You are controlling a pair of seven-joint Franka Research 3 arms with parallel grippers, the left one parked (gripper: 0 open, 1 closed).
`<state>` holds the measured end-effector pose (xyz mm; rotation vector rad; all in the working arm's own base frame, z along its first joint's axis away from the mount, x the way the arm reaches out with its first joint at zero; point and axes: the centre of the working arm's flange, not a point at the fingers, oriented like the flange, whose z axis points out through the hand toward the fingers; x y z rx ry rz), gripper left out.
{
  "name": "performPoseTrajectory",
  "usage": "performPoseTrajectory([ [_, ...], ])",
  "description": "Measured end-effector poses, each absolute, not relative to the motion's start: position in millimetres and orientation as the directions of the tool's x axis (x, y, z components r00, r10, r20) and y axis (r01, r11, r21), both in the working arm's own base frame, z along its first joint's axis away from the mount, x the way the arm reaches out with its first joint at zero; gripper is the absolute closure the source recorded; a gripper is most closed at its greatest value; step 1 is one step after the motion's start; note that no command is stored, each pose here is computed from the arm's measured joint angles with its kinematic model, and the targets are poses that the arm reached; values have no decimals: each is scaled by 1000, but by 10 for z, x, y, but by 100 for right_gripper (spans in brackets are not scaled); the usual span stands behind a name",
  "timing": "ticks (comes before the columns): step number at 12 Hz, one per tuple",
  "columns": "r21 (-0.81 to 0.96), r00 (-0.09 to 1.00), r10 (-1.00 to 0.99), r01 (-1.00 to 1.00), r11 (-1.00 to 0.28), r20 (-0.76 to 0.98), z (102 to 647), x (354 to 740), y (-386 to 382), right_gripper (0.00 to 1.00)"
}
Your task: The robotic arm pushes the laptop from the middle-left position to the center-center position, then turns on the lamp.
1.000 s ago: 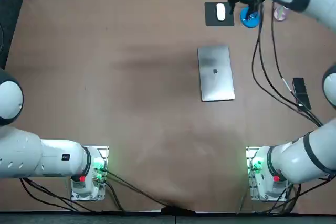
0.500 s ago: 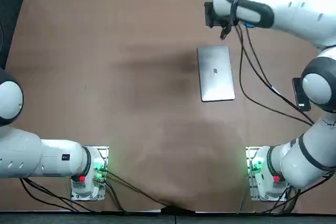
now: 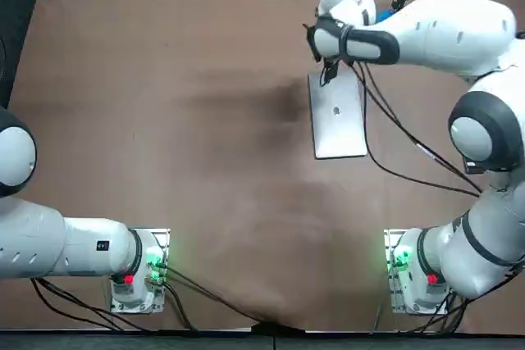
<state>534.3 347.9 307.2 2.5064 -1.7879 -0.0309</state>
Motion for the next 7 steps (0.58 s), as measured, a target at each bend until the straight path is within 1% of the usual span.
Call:
performPoseTrajectory([
  [3, 32, 169, -985, -985, -169, 20, 2701, 5157, 3674, 0],
  [4, 16, 75, -997, -997, -75, 15, 2541, 5046, 3736, 1],
  [7, 2, 23, -1000, -1000, -23, 7, 2365, 4905, 3862, 0],
])
